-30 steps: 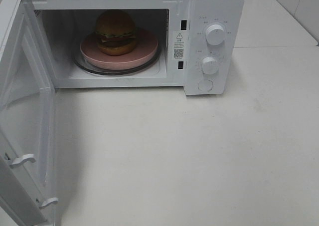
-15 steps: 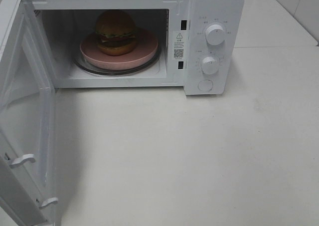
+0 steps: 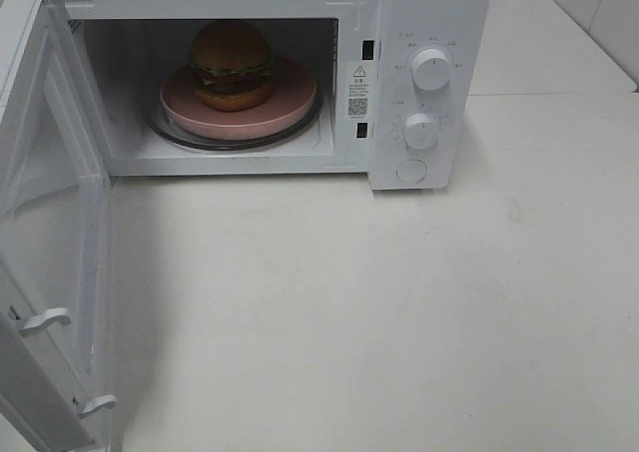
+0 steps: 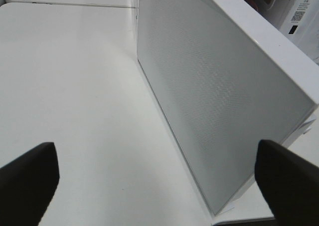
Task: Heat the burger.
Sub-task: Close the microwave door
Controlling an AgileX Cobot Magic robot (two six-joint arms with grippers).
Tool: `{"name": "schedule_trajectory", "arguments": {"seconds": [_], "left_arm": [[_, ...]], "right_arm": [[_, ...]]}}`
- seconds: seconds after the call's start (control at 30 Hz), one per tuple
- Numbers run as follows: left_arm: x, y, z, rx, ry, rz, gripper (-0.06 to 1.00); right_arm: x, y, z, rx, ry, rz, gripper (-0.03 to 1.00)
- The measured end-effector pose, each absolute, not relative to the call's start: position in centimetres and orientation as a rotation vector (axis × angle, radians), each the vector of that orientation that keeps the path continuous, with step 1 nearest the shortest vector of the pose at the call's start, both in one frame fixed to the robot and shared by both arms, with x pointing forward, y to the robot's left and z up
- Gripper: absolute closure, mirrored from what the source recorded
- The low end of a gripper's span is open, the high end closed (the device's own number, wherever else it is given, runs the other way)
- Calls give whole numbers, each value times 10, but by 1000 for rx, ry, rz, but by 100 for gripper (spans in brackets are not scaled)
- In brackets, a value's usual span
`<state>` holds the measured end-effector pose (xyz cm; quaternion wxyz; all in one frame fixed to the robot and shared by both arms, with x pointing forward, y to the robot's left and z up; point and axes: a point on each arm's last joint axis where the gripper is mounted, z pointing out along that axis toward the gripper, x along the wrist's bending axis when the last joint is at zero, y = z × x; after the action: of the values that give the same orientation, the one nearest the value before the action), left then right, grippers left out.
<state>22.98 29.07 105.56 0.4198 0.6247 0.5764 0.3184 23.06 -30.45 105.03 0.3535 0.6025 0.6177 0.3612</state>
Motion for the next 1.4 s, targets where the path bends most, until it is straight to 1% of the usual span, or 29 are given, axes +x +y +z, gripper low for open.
{"name": "schedule_trajectory", "arguments": {"seconds": [0.57,0.83,0.93,0.97,1.0,1.07,1.1,1.13,1.17,1.2,1.23,1.27,1.3,1.37,1.4], "left_arm": [[230,291,1056,1564,1448,801,-4],[230,297,1055,1535,1507,845,-3],[230,297,1055,1531,1510,844,-2],[230,297,1056,1526,1511,843,1],[230,297,1056,1526,1511,843,1],[229,297,1062,1510,1508,848,12],[229,297,1062,1510,1508,848,12],[231,297,1067,1517,1514,848,23],[233,298,1069,1524,1523,851,29],[233,298,1069,1524,1523,851,29],[239,299,1073,1546,1547,856,46],[247,300,1074,1571,1573,855,55],[247,300,1074,1571,1573,855,55],[260,302,1074,1628,1628,847,88],[260,302,1074,1628,1628,847,88]], "right_arm": [[231,-305,1050,1558,1597,934,20],[231,-305,1050,1558,1597,934,20],[231,-305,1050,1558,1597,934,20],[231,-305,1050,1558,1597,934,20],[231,-305,1050,1558,1597,934,20],[231,-305,1050,1558,1597,934,20],[231,-305,1050,1558,1597,934,20],[231,-305,1050,1558,1597,934,20],[231,-305,1050,1558,1597,934,20],[231,-305,1050,1558,1597,934,20],[231,-305,1050,1558,1597,934,21],[231,-305,1050,1558,1597,934,20],[231,-305,1050,1558,1597,934,20],[231,-305,1050,1558,1597,934,20],[231,-305,1050,1558,1597,934,20]]}}
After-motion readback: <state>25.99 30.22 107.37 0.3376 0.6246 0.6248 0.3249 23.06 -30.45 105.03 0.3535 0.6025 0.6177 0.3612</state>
